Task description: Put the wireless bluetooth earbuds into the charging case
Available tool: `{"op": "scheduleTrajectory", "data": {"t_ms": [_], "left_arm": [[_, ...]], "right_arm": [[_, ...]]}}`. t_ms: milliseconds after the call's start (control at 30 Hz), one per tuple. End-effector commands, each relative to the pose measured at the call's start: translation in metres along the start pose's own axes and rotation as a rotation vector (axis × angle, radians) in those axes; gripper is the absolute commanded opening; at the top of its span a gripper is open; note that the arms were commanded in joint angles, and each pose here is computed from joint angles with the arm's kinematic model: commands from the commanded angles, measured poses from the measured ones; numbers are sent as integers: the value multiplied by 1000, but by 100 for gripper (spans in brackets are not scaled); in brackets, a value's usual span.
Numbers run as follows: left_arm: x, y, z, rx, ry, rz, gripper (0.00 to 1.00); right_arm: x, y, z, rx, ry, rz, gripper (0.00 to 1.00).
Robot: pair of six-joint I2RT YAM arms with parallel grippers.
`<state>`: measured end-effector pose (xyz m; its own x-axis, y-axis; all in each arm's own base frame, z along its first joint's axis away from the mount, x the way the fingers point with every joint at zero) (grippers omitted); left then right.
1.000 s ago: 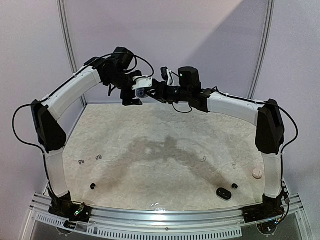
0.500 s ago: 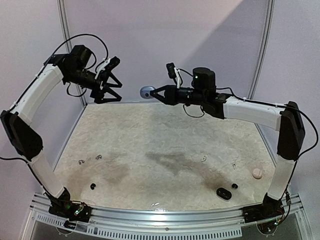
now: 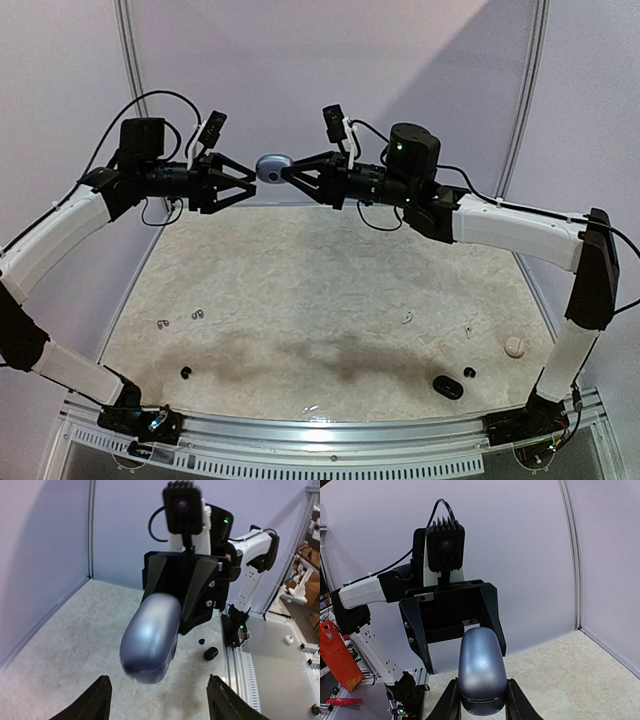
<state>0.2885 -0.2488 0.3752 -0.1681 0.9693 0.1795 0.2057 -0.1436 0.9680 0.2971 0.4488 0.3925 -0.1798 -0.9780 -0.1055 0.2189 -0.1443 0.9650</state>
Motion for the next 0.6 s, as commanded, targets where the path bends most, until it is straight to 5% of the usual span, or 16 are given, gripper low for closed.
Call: {"op": "scheduleTrajectory", "data": {"t_ms": [0,333,433,567], "left_arm": [[-11,19,-6,-8,-48,-100,62],[-21,25,-23,-49,-124,-141,28],[-22,24,-25,-43,-134,-134,27],[-22,22,-26,-41,-145,-129,39]], "right_arm": [[0,15,16,52,52,-37,0],[-4,18,19,58,65,-59,0],[-4,17,19,53,63,-61,0],[-5,20,20,58,69,-75,0]]}}
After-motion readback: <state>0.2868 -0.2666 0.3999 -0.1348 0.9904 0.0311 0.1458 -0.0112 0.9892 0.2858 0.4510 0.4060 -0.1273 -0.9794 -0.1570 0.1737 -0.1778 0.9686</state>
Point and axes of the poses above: each gripper's point midway between its finger pads, its own x axis back along the fingers, its own z axis along the line the jaws close on, y = z × x, the point moved 2 cm from there along x, back along the fingers
